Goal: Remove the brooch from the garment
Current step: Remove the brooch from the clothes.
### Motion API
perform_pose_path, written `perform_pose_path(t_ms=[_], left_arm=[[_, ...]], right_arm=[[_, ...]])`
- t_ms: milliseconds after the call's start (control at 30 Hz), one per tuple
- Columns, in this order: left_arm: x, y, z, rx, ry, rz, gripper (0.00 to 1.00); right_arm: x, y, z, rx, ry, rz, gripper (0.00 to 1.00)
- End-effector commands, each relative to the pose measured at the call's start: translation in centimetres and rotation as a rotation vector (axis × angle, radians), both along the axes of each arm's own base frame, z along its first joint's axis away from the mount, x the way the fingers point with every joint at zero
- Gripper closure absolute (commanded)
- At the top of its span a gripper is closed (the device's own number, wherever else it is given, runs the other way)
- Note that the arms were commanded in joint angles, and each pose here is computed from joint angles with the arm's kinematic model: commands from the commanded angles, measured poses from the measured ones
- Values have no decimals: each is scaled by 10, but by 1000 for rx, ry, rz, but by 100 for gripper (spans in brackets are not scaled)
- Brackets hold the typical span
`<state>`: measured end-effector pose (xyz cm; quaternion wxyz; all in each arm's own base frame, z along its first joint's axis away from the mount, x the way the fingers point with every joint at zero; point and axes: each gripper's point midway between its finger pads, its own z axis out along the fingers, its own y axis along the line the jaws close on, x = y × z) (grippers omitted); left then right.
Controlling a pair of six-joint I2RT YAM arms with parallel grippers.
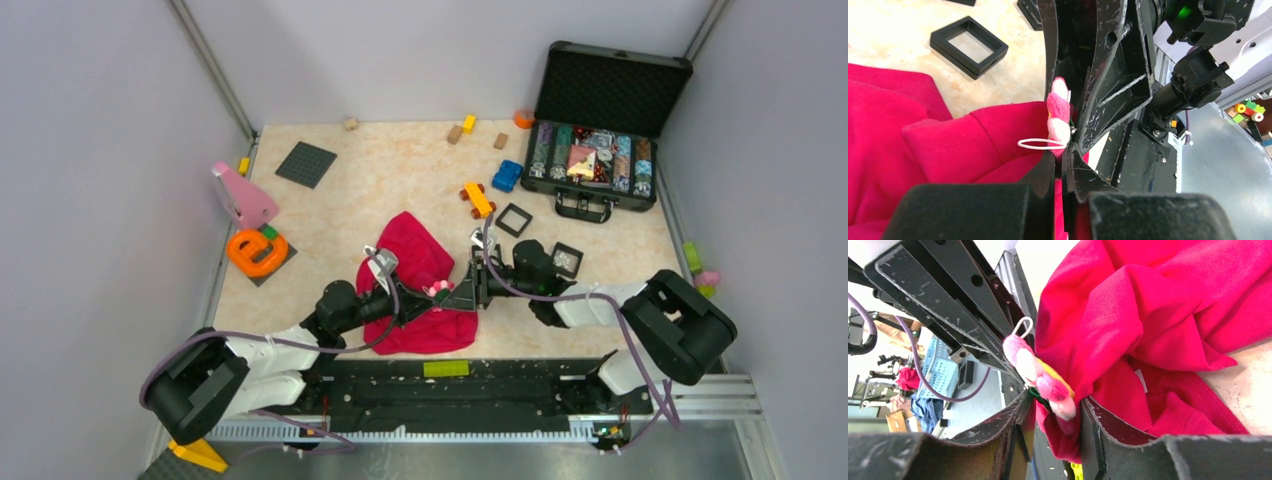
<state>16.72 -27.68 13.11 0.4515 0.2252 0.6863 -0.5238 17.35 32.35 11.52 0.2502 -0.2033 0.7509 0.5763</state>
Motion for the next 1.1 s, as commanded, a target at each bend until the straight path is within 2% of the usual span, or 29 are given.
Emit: perform_pose_path(t_ms=[0, 100, 133, 200, 267, 433, 500, 633, 733, 867, 900, 1067], left_arm=[[-39, -15, 14, -29, 8, -186, 100], [-33, -9, 12, -20, 8, -128, 100], [-32, -8, 11, -15, 5, -116, 100], [-30, -4, 9, 1, 12, -96, 100], [-26, -2, 6, 13, 25, -71, 100], [-19, 2, 4, 18, 41, -23, 100], [-16, 3, 4, 14, 41, -8, 100], [-11, 7, 6, 7, 39, 20, 100], [-7, 10, 7, 4, 37, 50, 100], [3, 18, 7, 2, 45, 119, 100], [4, 19, 8, -1, 43, 126, 100], [4, 18, 18, -31, 27, 116, 100]], right_arm=[[27, 18, 84, 175, -261, -54, 63], [25, 9, 86, 186, -263, -49, 60], [24, 5, 87, 190, -260, -50, 56], [24, -1, 86, 196, -255, -61, 41], [23, -3, 86, 196, -257, -64, 34], [22, -7, 80, 178, -257, -71, 29], [21, -7, 77, 172, -256, -67, 23], [18, -10, 73, 166, -257, -60, 22], [15, -12, 67, 149, -263, -47, 25], [10, -15, 55, 102, -266, -29, 46], [9, -15, 52, 83, -273, -24, 46], [8, -7, 47, 13, -316, 1, 21]])
